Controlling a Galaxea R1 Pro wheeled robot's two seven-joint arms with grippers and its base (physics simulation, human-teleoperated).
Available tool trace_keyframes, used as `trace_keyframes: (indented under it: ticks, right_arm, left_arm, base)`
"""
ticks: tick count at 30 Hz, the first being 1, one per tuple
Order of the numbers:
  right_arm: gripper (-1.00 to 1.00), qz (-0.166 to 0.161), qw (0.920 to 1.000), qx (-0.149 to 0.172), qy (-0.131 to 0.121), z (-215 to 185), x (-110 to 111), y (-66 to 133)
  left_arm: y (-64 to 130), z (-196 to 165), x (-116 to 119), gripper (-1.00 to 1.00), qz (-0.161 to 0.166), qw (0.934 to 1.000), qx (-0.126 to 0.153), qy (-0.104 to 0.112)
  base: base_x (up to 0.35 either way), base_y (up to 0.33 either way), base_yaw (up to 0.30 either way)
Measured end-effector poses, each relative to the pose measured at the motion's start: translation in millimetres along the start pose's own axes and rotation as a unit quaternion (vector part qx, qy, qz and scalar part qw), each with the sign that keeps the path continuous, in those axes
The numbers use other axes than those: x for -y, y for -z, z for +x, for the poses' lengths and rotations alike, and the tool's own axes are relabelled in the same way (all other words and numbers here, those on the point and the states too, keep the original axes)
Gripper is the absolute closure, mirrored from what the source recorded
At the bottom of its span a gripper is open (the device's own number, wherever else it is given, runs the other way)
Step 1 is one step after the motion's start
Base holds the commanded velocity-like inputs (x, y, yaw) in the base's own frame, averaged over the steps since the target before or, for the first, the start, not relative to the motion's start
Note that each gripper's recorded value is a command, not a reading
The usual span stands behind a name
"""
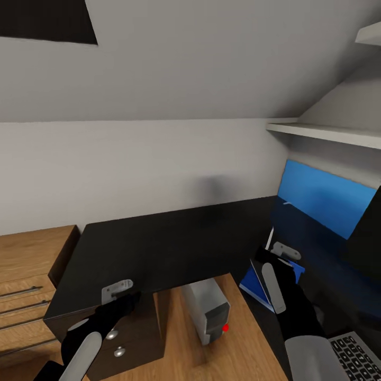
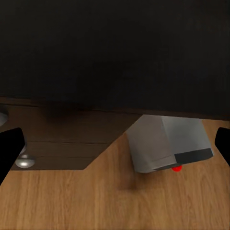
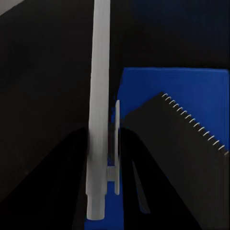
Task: In the bedroom, organize the workspace by keeping the computer under the desk, ensuring the monitor is on the desk, placing the keyboard on the desk next to the monitor, placing the mouse on the desk next to the keyboard, moving the folder from the swivel chair onto the desk next to the mouse, stacking the notebook on top of the folder with the pen on top of the notebook, and positioning the swivel chair next to the desk.
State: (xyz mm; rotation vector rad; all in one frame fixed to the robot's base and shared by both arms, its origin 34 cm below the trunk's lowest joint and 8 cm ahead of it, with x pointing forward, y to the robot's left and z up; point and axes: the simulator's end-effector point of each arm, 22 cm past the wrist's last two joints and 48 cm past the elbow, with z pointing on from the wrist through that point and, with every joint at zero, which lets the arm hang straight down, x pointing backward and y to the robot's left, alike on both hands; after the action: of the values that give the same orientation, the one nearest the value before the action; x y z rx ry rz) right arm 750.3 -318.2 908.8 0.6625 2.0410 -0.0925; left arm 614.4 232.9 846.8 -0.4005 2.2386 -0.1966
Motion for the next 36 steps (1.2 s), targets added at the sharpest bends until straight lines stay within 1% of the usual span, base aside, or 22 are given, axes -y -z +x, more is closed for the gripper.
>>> trace_keyframes:
  ticks: [2,3,5,6,8,13,18,23,29,36]
  right_arm:
    - [1.0,0.009,0.9998,-0.014,0.011,10,8,-5.6]
    - [1.0,0.019,0.999,-0.032,0.025,20,19,-11.9]
    - [1.0,0.031,0.9977,-0.046,0.038,27,33,-17.4]
    - [1.0,0.039,0.997,-0.05,0.046,27,43,-20.1]
    - [1.0,0.049,0.9962,-0.051,0.052,23,56,-23.4]
    - [1.0,0.062,0.9934,-0.067,0.069,23,75,-26.3]
    - [1.0,0.065,0.9919,-0.079,0.075,28,78,-27.8]
    - [1.0,0.064,0.9872,-0.115,0.091,41,77,-28.2]
    - [1.0,0.063,0.9859,-0.124,0.094,44,76,-27.8]
    - [1.0,0.06,0.9862,-0.123,0.092,44,75,-27.9]
  left_arm:
    - [0.0,0,0,-1.0,0.0,1.0,0.0,0.0]
    - [0.0,0,0,-1.0,-0.001,1.0,0.0,0.0]
    - [0.0,0,0,-1.0,-0.001,1.0,0.0,0.0]
    - [0.1,0,-1,-1.0,-0.001,1.0,0.0,0.0]
    - [0.1,0,0,-1.0,-0.001,1.0,0.0,0.0]
    - [0.1,0,0,-1.0,0.0,1.0,0.0,0.001]
    - [0.1,0,1,-1.0,0.0,1.0,0.0,0.001]
    - [0.1,1,1,-1.0,0.0,1.0,0.0,0.001]
    - [0.1,1,2,-1.0,0.001,1.0,-0.001,0.001]
    - [0.2,1,3,-1.0,0.002,1.0,-0.001,0.001]
  base:
    - [0.0,0.0,-0.001]
    - [0.0,0.0,0.0]
    - [0.0,0.0,0.0]
    - [0.0,0.0,0.0]
    - [0.0,0.0,0.0]
    - [0.0,0.0,0.0]
    - [0.0,0.0,0.0]
    - [0.0,0.0,0.0]
    - [0.0,0.0,0.0]
    - [0.0,0.0,0.0]
